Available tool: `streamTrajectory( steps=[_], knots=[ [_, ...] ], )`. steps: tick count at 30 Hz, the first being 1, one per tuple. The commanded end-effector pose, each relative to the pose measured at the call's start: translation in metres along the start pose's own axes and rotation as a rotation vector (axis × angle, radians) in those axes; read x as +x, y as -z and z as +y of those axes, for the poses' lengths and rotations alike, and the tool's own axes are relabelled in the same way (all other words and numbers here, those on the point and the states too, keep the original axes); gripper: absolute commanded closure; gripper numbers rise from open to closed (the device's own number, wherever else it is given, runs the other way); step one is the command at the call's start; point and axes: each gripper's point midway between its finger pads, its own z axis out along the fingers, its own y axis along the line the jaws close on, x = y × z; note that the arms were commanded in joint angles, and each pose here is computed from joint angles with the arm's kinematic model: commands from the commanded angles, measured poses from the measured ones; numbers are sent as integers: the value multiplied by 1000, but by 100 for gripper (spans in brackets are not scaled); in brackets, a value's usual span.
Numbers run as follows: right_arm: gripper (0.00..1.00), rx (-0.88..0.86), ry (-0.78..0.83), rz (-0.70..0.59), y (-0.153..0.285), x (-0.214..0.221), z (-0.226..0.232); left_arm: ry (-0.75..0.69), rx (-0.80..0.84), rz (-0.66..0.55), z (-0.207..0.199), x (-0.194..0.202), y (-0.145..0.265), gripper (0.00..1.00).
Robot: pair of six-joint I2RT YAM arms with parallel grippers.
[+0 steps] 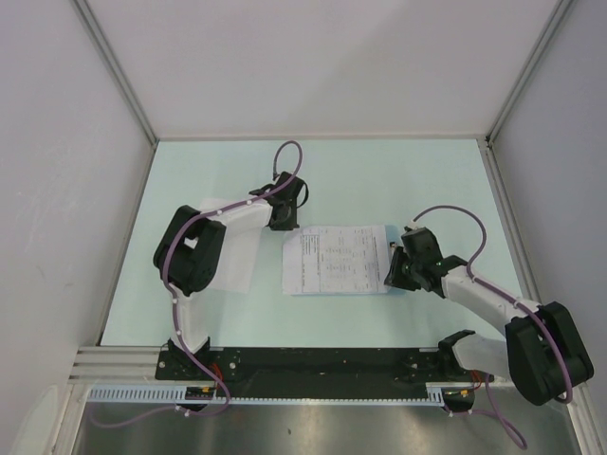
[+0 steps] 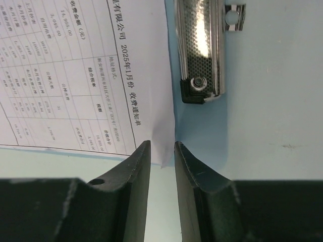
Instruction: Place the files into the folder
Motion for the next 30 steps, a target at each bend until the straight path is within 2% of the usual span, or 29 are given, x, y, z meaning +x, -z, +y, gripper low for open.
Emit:
streamTrajectory(
  steps=[1, 7, 8, 9, 10, 11, 12, 13, 14, 16, 18, 20, 21, 22, 23, 26, 27, 28, 30],
  knots=[
    [69, -7, -9, 0, 2, 6, -2, -18, 9, -42, -5, -15, 12, 100],
    [67, -15, -16, -14, 4, 1, -3, -13, 1, -45, -3, -15, 14, 99],
    [65, -17, -17, -23, 5, -1, -2, -6, -12, -49, 0, -17, 16, 86],
    [62, -13, -16, -26, 7, -2, -3, -4, -12, -54, 0, -18, 19, 78],
    [54, -26, -19, -54, 13, -9, 1, -2, -4, -78, -1, -26, 28, 70],
    [48, -25, -18, -70, 16, -13, 1, -2, -25, -85, 4, -28, 35, 53],
    [40, -9, -20, -74, 20, -15, -2, 2, -21, -106, 4, -37, 44, 46],
    [26, -11, -17, -110, 29, -27, 2, 7, 0, -151, 2, -51, 64, 43],
    [17, 24, -2, -151, 34, -38, -3, 6, 4, -164, 3, -57, 74, 39],
    [0, 59, 14, -212, 41, -58, -5, 17, 68, -230, -6, -76, 107, 38],
    [0, 65, 26, -274, 39, -84, -8, 9, 183, -236, -29, -74, 124, 37],
    [0, 37, 8, -240, 26, -101, -8, 13, 303, -237, -57, -69, 137, 38],
    [0, 74, -24, -237, 24, -113, -21, -19, 387, -189, -81, -49, 139, 39],
    [1, 94, -24, -215, 18, -116, -26, -28, 432, -195, -95, -45, 141, 40],
    [4, 105, -17, -207, 9, -122, -29, -50, 458, -163, -113, -28, 137, 41],
    [31, 57, 8, -172, -6, -122, -30, -71, 527, -51, -141, 8, 122, 41],
    [51, 50, 41, -174, -8, -123, -28, -74, 545, -37, -147, 14, 120, 42],
    [57, 42, 63, -176, -10, -124, -26, -73, 569, -34, -153, 16, 119, 42],
    [60, 55, 101, -174, -13, -123, -24, -85, 571, -18, -160, 25, 110, 43]
  ],
)
